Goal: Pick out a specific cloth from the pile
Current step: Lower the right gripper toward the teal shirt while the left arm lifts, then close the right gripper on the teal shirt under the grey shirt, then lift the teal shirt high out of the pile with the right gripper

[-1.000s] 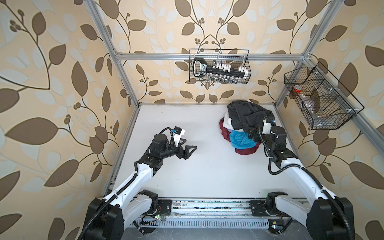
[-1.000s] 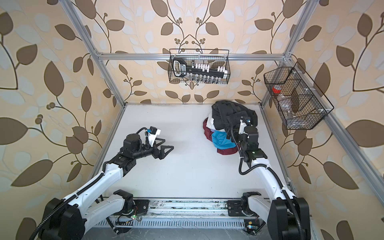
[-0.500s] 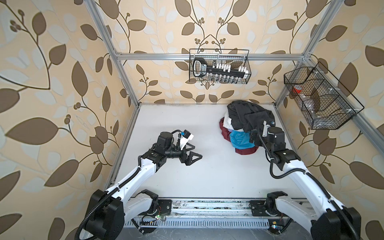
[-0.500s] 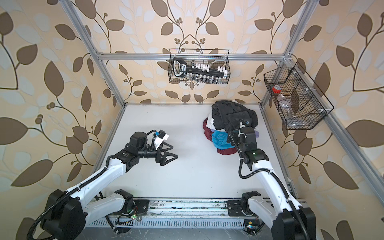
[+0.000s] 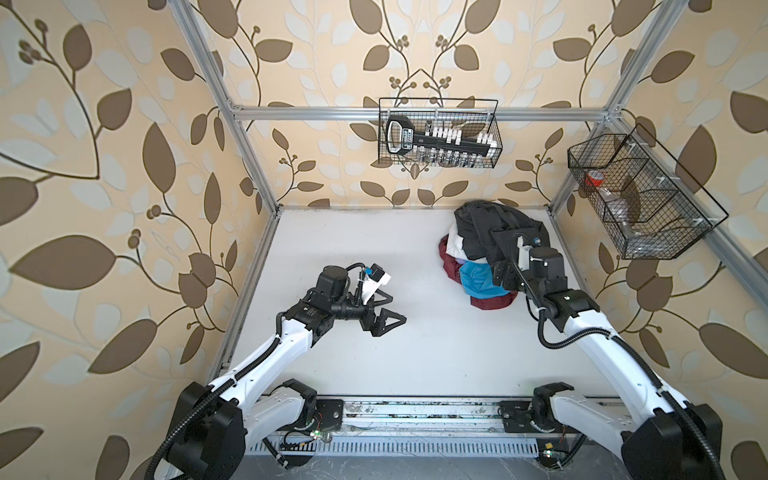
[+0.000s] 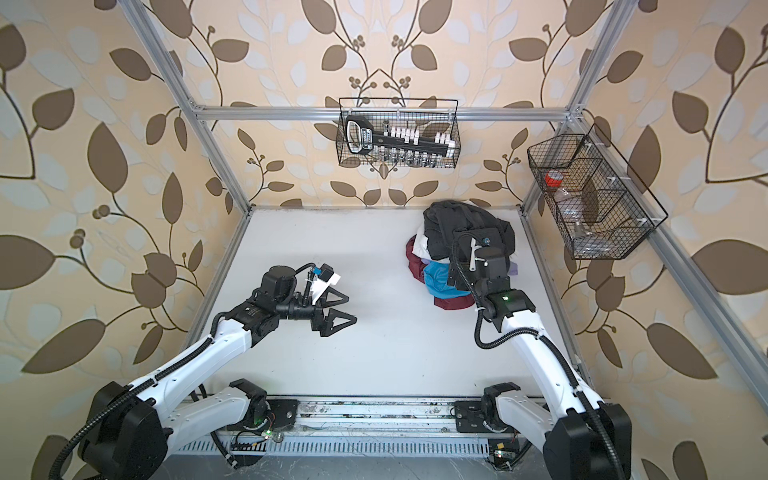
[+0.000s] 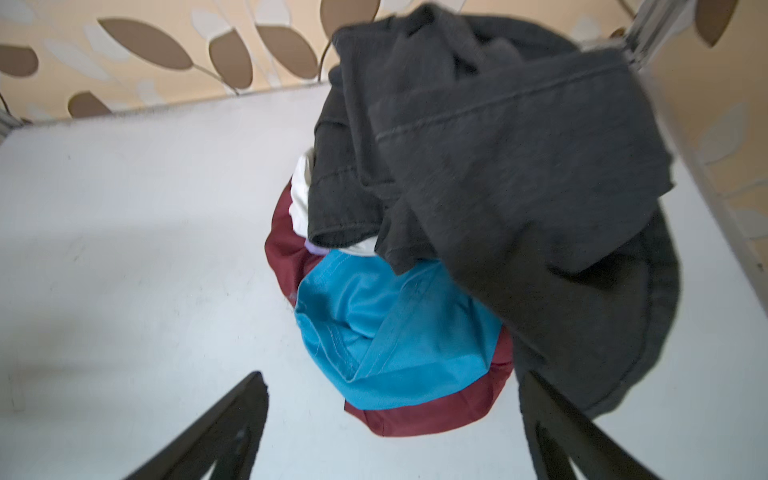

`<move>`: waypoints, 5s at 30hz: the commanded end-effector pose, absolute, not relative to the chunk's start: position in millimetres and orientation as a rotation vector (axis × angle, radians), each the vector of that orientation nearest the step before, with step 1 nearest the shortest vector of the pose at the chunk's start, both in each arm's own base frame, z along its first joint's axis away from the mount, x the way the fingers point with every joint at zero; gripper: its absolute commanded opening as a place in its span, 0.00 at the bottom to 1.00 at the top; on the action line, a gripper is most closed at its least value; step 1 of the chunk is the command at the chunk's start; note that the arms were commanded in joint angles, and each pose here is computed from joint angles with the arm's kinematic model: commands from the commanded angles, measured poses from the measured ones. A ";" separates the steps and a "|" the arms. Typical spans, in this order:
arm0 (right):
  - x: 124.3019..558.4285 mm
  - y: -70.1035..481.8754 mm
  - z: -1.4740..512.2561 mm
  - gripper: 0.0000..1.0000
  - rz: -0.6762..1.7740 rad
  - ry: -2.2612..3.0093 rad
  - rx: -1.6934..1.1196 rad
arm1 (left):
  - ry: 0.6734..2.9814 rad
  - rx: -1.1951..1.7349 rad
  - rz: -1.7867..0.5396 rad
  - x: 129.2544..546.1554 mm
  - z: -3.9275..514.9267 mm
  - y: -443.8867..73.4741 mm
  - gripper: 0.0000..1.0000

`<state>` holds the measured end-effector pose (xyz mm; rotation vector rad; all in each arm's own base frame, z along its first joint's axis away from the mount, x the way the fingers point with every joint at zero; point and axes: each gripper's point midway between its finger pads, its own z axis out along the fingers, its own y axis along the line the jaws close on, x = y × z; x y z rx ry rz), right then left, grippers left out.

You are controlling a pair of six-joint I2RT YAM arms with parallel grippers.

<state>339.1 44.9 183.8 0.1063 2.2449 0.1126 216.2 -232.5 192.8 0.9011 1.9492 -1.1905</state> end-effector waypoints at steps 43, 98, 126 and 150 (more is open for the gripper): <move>389.2 58.5 128.5 0.00 -0.029 2.422 0.047 | 1.914 0.983 -1.194 213.9 204.0 -239.5 0.99; 389.6 46.0 166.2 0.00 -0.139 2.335 0.087 | 1.901 1.011 -1.174 207.2 205.7 -241.3 0.99; 372.3 5.7 321.7 0.00 -0.348 1.951 0.183 | 1.891 1.019 -1.172 205.3 207.6 -241.9 0.99; 361.7 1.0 442.7 0.00 -0.470 1.636 0.244 | 1.887 1.023 -1.169 204.2 207.6 -242.0 0.99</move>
